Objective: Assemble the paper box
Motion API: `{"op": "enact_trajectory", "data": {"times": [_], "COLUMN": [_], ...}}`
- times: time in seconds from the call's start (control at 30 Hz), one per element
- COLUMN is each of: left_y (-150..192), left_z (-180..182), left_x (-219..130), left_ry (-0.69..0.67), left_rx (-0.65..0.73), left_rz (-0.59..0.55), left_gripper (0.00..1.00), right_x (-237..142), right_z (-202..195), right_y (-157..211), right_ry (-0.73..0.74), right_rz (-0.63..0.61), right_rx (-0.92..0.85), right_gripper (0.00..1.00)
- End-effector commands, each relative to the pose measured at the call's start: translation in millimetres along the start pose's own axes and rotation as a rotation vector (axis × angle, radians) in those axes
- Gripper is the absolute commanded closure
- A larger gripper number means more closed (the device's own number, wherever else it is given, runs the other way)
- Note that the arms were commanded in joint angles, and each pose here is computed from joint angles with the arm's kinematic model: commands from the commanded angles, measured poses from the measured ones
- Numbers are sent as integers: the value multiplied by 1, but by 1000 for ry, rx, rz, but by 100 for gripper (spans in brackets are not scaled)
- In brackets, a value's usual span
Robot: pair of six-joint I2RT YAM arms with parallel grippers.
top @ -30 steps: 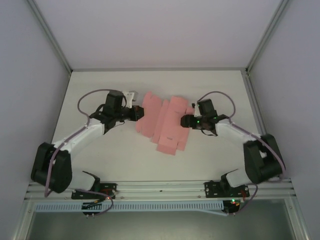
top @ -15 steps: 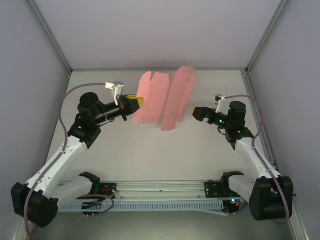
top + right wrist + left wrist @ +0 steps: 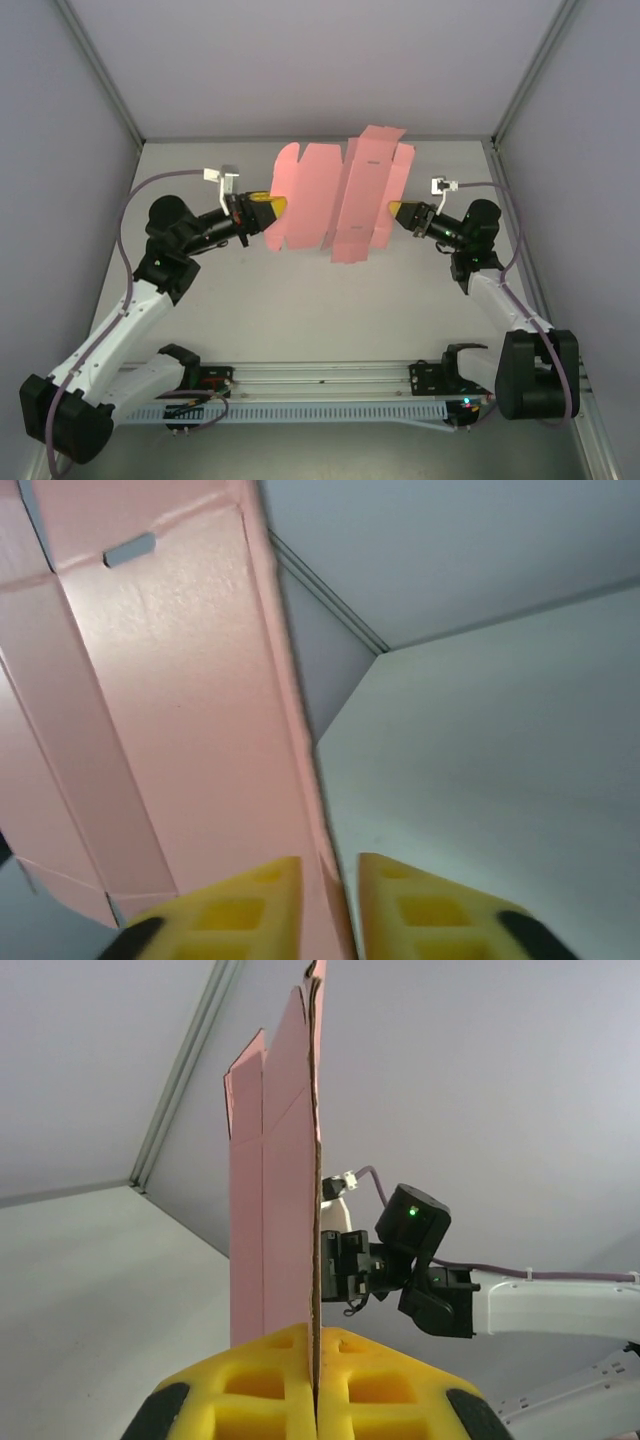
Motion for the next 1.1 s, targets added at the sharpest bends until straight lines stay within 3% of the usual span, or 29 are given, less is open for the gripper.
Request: {"op": "enact_trajectory", "data": {"times": [0.0, 0.1, 0.2, 0.23, 0.27, 0.3, 0.33, 0.47, 0.57, 0.7, 0.77, 0.87, 1.07], "left_y": [-6, 2, 24, 35, 47, 59, 72, 107, 114, 113, 109, 101, 90], "left_z": [-2, 13, 34, 43, 52, 63, 74, 101, 104, 103, 103, 104, 115], "left_x": [-5, -8, -15, -20, -26, -34, -45, -98, -116, -106, -95, -77, -48], "left_ry": [-31, -134, -272, -337, -408, -499, -593, -966, -1068, -1019, -967, -885, -814], "left_rx": [-5, -33, -74, -93, -109, -134, -150, -191, -195, -197, -181, -143, -108], "left_rz": [-46, -27, 42, 79, 118, 157, 200, 336, 409, 433, 429, 424, 435], "left_gripper": [100, 100, 100, 75, 43, 18, 0, 0, 0, 0, 0, 0, 0], "right_x": [-3, -4, -4, -4, -3, -2, -1, 5, 10, 3, 7, 24, 54], "right_z": [12, 15, 12, 9, 3, -3, -9, -37, -58, -104, -111, -106, -90], "right_y": [-2, 0, 6, 11, 16, 23, 31, 63, 80, 80, 73, 64, 82], "right_ry": [-42, -49, -20, 4, 48, 99, 152, 340, 395, 736, 805, 787, 647], "right_rz": [5, 12, 55, 82, 103, 135, 178, 323, 419, 539, 561, 559, 688], "right_rx": [-56, -75, -92, -101, -99, -97, -101, -75, -10, -129, -253, -485, -1050], "right_gripper": [89, 100, 100, 100, 100, 100, 100, 100, 100, 100, 100, 100, 100]}}
Point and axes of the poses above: each hand's point on the last joint's axis, 136 mm out from that joint toward the fingers, its own x axis out along the fingers, its own z axis along the line the jaws close on, y = z × x, the point moved 3 cm from there along -x, back along the fingers, and after that the axes turned 12 degrees about x, right-handed, at the moved point
